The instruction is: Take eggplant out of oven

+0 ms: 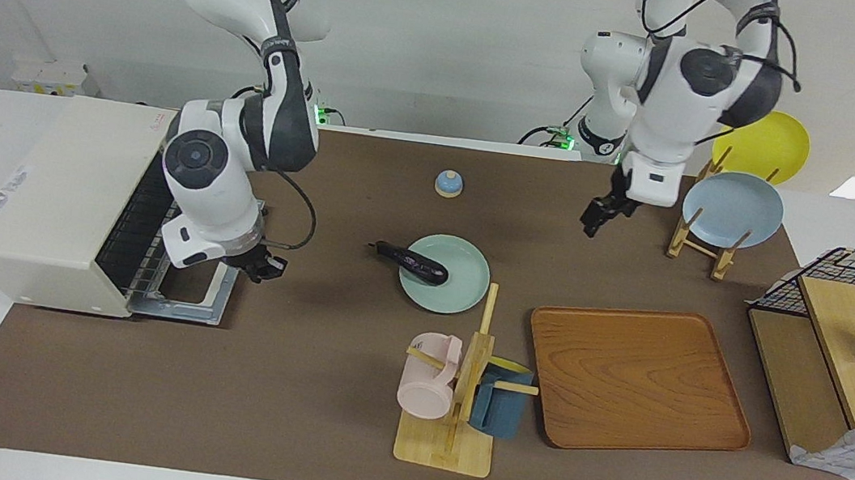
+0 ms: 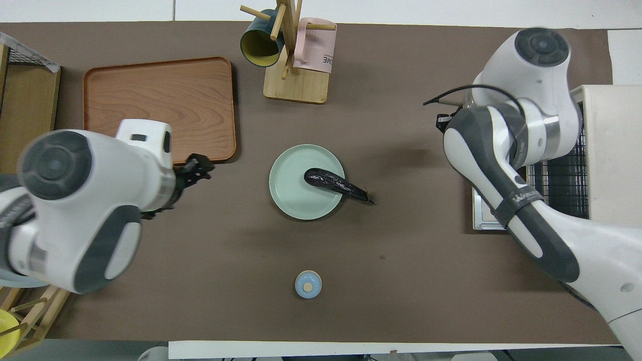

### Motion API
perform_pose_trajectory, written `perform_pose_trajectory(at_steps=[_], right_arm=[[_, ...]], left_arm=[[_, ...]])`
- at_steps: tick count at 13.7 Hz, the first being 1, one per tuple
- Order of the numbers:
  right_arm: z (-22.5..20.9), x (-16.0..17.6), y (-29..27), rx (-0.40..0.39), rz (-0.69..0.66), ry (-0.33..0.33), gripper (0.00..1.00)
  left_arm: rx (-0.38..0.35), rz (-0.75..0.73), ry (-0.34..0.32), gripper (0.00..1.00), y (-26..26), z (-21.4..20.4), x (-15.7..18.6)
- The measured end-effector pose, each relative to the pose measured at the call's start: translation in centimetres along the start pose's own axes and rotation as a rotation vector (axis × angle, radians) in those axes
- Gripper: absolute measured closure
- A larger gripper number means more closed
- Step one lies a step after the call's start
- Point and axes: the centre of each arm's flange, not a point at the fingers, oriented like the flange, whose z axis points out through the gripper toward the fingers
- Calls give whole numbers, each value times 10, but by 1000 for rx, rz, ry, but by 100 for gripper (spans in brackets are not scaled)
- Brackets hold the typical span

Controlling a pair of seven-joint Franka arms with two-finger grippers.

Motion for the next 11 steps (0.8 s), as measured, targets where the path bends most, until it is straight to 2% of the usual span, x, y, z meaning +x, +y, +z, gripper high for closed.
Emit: perform_pose_trajectory(at_steps=[3,5,7,10,11], right_arm=[[34,-17,3,-102,-69,2,97],[37,-15,19,-196,-108,30,97],[38,-18,16,-210,-128,41,97],[20,-17,13,-252,-181,22,98],[1,-16,15,-268,-216,-2,98]], left_arm=[[-83,-259,-20,0,71,64,-81],[-91,-382,-57,0,110,99,-110],[-92,-458,-107,0,140,124,-119],[-79,-478,-123,3,153,150,-122],[-72,-479,-123,11,153,154,-123]])
